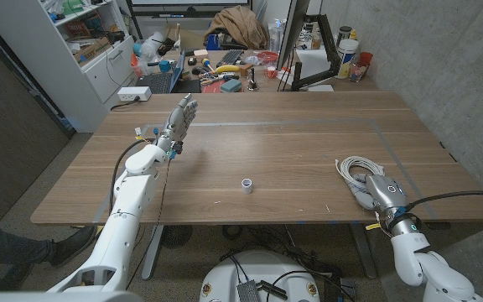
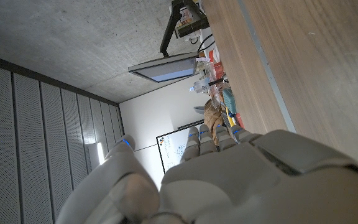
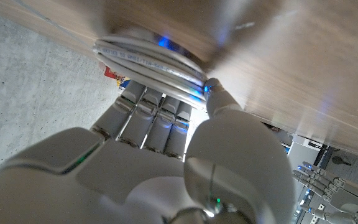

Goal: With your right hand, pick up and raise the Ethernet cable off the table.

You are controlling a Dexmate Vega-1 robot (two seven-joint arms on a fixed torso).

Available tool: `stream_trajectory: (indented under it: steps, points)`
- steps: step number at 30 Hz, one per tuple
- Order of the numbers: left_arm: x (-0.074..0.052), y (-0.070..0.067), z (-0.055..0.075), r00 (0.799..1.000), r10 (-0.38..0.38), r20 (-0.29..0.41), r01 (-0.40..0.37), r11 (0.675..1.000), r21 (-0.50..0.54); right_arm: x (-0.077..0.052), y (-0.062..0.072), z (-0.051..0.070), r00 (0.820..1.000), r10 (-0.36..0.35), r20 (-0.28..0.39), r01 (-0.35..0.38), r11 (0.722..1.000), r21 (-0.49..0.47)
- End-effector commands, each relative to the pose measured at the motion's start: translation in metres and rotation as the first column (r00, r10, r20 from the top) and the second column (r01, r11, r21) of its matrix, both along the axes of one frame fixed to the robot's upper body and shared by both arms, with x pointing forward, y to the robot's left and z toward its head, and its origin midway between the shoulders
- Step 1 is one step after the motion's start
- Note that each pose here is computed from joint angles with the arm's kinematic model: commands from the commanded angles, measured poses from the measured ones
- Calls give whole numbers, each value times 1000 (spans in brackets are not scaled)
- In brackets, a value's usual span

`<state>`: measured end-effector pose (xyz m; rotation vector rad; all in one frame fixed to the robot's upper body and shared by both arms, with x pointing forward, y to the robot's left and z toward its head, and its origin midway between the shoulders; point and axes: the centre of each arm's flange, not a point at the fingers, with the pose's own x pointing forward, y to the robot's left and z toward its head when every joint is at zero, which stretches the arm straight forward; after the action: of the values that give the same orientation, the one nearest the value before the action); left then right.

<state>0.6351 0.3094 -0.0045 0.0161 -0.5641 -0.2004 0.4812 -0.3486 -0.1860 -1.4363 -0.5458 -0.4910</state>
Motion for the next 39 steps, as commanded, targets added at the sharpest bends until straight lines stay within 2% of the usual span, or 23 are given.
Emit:
stream_trajectory:
  steps: [1,18,26,31,39]
  points:
    - [1,2,1,1000,-1,2,1,1000,1,-3,2,9,999,-8,43,8,1000,-4]
    - [2,5,1,1000,-6,6,6,1000,-6,-14,10,24,996,1,93,1,1000,-18]
    - [3,5,-2,1000,-7,2,7,1000,-12,-20,13,29,994,12,108,-7,999,-42]
    - [4,4,-7,1000,-5,-7,5,1000,-15,-25,14,34,992,20,124,-14,999,-47]
    - [4,-1,-6,1000,-6,-1,6,1000,-14,-30,14,44,988,30,154,-21,998,-55]
